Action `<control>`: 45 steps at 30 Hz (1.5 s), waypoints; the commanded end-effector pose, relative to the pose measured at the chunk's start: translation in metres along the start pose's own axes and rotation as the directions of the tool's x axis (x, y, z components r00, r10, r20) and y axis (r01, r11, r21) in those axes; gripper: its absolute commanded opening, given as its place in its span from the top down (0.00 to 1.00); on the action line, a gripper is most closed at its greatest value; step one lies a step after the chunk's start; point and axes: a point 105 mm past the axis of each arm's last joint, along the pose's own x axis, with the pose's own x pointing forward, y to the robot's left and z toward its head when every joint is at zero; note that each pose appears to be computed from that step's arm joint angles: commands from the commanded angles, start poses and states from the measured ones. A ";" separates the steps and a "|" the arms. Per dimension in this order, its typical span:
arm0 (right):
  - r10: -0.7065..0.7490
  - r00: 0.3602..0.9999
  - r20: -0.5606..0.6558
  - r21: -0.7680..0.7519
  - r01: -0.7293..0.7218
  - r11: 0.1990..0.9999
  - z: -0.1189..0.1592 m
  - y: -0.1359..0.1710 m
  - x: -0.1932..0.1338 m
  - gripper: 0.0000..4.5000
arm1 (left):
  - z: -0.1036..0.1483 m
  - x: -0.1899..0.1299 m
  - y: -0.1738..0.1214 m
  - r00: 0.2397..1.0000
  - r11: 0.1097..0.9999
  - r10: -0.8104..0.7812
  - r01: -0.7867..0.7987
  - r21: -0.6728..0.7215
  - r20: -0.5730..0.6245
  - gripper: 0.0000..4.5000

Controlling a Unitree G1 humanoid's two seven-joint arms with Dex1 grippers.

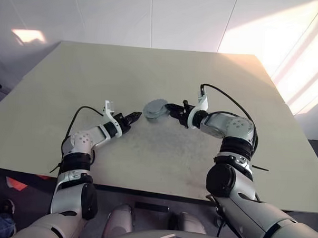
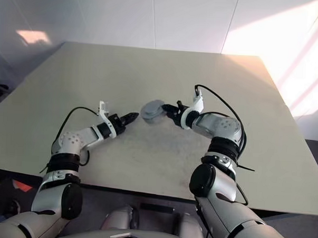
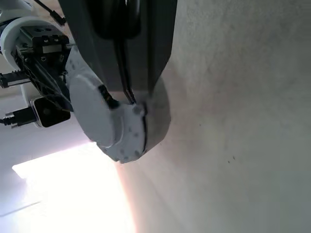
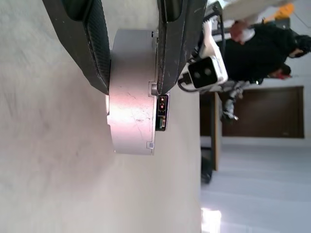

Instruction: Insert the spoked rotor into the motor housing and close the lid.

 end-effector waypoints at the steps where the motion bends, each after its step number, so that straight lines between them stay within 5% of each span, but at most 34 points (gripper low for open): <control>1: 0.137 0.987 0.089 0.031 -0.140 0.990 0.024 0.040 0.001 0.74 | 0.014 0.002 -0.011 0.995 0.998 -0.051 0.053 -0.025 0.083 1.00; 6: 0.213 0.966 0.149 0.087 -0.227 0.970 0.037 0.065 0.005 0.74 | 0.016 0.003 -0.020 0.983 0.987 -0.117 0.131 -0.091 0.145 1.00; 18: 0.239 0.962 0.130 0.096 -0.253 0.963 0.034 0.085 0.018 0.74 | 0.028 -0.011 -0.049 0.919 0.881 -0.310 0.374 -0.289 0.246 0.10; 27: 0.298 0.949 0.107 0.032 -0.302 0.953 0.029 0.103 0.010 0.74 | 0.026 0.002 -0.037 0.942 0.867 -0.264 0.325 -0.377 0.205 0.10; 45: 0.270 0.960 0.071 -0.018 -0.270 0.963 0.013 0.094 0.010 0.74 | 0.031 0.018 -0.072 0.899 0.828 -0.406 0.439 -0.350 0.167 0.10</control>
